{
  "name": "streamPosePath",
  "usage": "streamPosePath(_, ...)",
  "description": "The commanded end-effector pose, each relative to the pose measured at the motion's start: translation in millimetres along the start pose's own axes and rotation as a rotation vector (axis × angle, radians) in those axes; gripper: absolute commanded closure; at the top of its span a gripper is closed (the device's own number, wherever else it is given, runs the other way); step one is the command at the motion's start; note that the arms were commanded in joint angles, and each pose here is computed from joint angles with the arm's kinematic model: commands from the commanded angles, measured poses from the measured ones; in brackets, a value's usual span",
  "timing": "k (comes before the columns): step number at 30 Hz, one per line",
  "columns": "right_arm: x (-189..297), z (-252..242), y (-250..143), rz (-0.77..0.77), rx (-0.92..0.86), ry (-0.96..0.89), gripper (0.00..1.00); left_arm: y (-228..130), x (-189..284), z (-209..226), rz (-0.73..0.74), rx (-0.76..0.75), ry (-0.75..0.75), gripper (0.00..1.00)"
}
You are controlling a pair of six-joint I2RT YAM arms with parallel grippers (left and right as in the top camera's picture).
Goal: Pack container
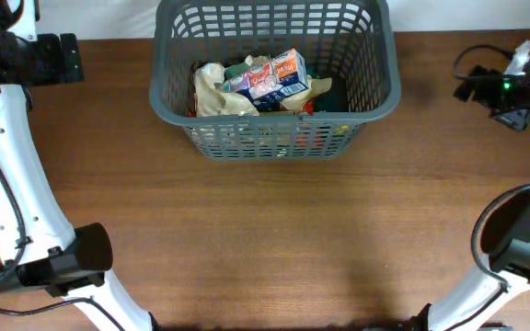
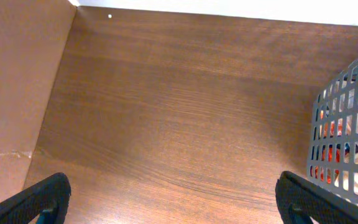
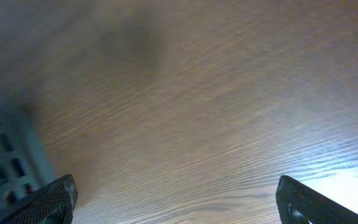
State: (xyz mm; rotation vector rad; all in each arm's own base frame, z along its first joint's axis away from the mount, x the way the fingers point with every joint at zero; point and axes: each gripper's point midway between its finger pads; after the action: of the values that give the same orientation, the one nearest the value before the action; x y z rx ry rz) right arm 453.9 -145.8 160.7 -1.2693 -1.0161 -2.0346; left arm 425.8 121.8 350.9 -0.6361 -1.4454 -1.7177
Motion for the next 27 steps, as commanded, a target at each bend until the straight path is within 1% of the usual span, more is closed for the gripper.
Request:
streamPosePath(1, 55, 53, -6, -0.105, 0.097, 0.070, 0.01, -1, 3, -1, -0.005, 0.014, -0.009, 0.01)
streamPosePath(6, 106, 119, -32, -0.183, 0.240, 0.169, 0.01, -1, 3, -1, -0.005, 0.014, -0.009, 0.01)
streamPosePath(10, 160, 174, -71, -0.253, 0.374, 0.284, 0.01, -1, 3, -1, -0.005, 0.014, -0.008, 0.01)
streamPosePath(11, 174, 183, -78, -0.280, 0.418, 0.300, 0.01, -1, 3, -1, -0.005, 0.014, -0.008, 0.01)
streamPosePath(12, 189, 186, -83, -0.338, 0.499, 0.275, 0.01, -1, 3, -1, -0.005, 0.014, -0.008, 0.01)
streamPosePath(14, 218, 184, -81, -0.465, 0.618, 0.206, 0.01, -1, 3, -1, -0.005, 0.014, -0.008, 0.01)
streamPosePath(15, 242, 181, -77, -0.561, 0.659, 0.175, 0.01, 0, 3, -1, -0.006, 0.014, -0.008, 0.01)
streamPosePath(17, 269, 170, -72, -0.663, 0.668, 0.146, 0.01, -1, 3, -1, -0.005, 0.014, -0.008, 0.01)
streamPosePath(19, 289, 156, -67, -0.747, 0.633, 0.135, 0.01, -1, 3, -1, -0.005, 0.014, -0.008, 0.01)
streamPosePath(20, 303, 143, -65, -0.813, 0.600, 0.132, 0.01, -1, 3, -1, -0.005, 0.014, -0.008, 0.01)
streamPosePath(24, 317, 114, -72, -0.939, 0.546, 0.124, 0.01, -1, 3, -1, -0.005, 0.014, -0.008, 0.01)
streamPosePath(25, 313, 100, -84, -0.984, 0.531, 0.124, 0.01, -1, 3, -1, -0.005, 0.014, -0.008, 0.01)
streamPosePath(27, 292, 78, -107, -1.018, 0.518, 0.122, 0.01, -1, 3, -1, -0.005, 0.014, -0.008, 0.01)
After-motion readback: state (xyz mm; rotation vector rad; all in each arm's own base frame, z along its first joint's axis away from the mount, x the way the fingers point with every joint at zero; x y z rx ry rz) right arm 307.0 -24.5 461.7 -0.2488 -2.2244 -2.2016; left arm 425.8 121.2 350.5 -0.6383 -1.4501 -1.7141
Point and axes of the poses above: each gripper's point midway between its finger pads, its own x axis back along the fingers, its own z axis along the line the jaws close on, y = z × x, and after that the axes turned 7 degrees about -x, right-handed
